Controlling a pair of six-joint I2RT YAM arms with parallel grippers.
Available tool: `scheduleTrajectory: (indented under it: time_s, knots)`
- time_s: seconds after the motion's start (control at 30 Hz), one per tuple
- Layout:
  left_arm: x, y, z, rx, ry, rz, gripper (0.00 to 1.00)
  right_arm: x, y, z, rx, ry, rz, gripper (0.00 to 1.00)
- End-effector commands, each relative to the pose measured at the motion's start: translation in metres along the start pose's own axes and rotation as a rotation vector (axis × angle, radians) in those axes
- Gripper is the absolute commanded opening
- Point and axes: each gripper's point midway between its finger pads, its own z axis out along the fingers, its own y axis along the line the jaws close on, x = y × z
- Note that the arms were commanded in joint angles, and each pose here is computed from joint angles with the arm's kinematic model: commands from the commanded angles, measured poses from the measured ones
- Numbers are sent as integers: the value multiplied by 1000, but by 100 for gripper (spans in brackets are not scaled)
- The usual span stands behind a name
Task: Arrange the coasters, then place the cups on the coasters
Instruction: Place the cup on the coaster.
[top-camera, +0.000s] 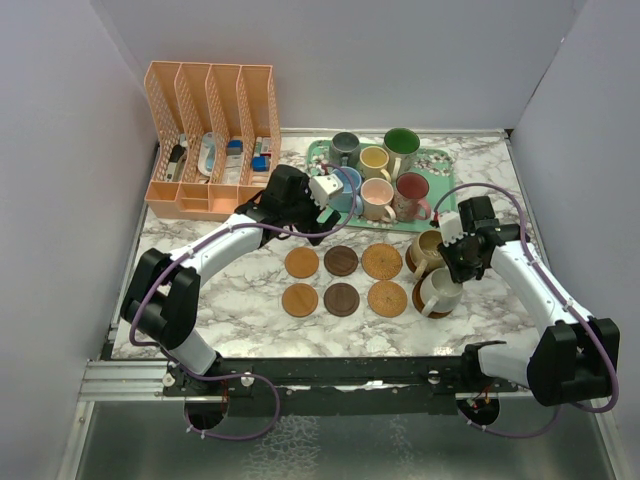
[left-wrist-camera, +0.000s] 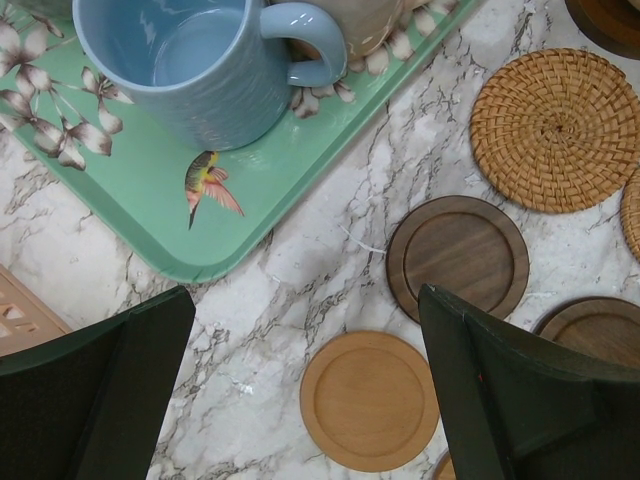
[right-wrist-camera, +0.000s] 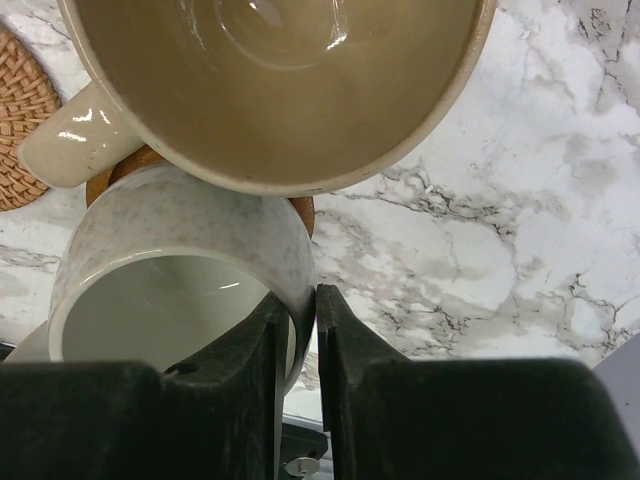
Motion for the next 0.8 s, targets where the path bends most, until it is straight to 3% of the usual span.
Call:
scheduleTrajectory:
  time_s: [0.0,0.67,0.77]
  knots:
    - [-14,4,1,-14,-21,23,99,-9,2,-3,-8,-40,-12,19]
    - [-13,1,3,-7,-12,30,99,-10,-1,-9,10,-53,-8,23]
    - [-12,1,2,-7,-11,32,99,-16,-1,-11,4,-64,-14,28]
